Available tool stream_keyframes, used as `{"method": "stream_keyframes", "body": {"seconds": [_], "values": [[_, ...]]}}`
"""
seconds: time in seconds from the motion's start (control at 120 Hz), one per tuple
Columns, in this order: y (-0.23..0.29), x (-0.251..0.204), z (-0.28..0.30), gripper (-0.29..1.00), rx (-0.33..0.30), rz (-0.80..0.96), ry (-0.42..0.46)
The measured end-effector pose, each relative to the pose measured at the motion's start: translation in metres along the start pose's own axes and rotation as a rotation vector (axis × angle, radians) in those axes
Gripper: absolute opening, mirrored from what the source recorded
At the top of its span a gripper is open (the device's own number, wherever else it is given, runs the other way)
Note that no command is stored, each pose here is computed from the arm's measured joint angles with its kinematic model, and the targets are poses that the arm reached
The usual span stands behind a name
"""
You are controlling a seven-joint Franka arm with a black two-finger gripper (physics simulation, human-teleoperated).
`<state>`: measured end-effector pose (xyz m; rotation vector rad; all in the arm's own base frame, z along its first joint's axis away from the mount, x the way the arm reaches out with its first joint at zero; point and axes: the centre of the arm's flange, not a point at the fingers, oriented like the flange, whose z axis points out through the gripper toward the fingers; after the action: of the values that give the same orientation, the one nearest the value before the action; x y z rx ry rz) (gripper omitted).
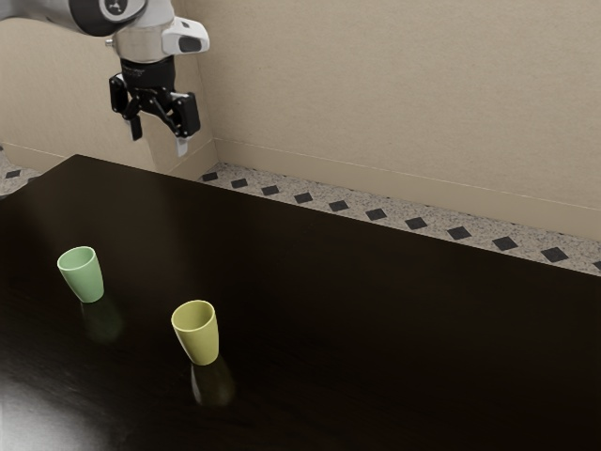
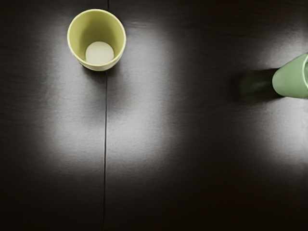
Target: Place the right cup onto the left cup
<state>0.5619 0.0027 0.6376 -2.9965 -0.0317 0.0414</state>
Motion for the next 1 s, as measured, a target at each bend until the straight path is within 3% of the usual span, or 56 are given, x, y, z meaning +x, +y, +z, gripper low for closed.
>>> {"method": "stream_keyframes", "body": {"seconds": [0.233, 1.0], "values": [[-0.024, 0.005, 0.044, 0.70, -0.003, -0.029, -0.045], [0.106, -0.037, 0.203, 0.70, -0.063, 0.014, -0.070]]}}
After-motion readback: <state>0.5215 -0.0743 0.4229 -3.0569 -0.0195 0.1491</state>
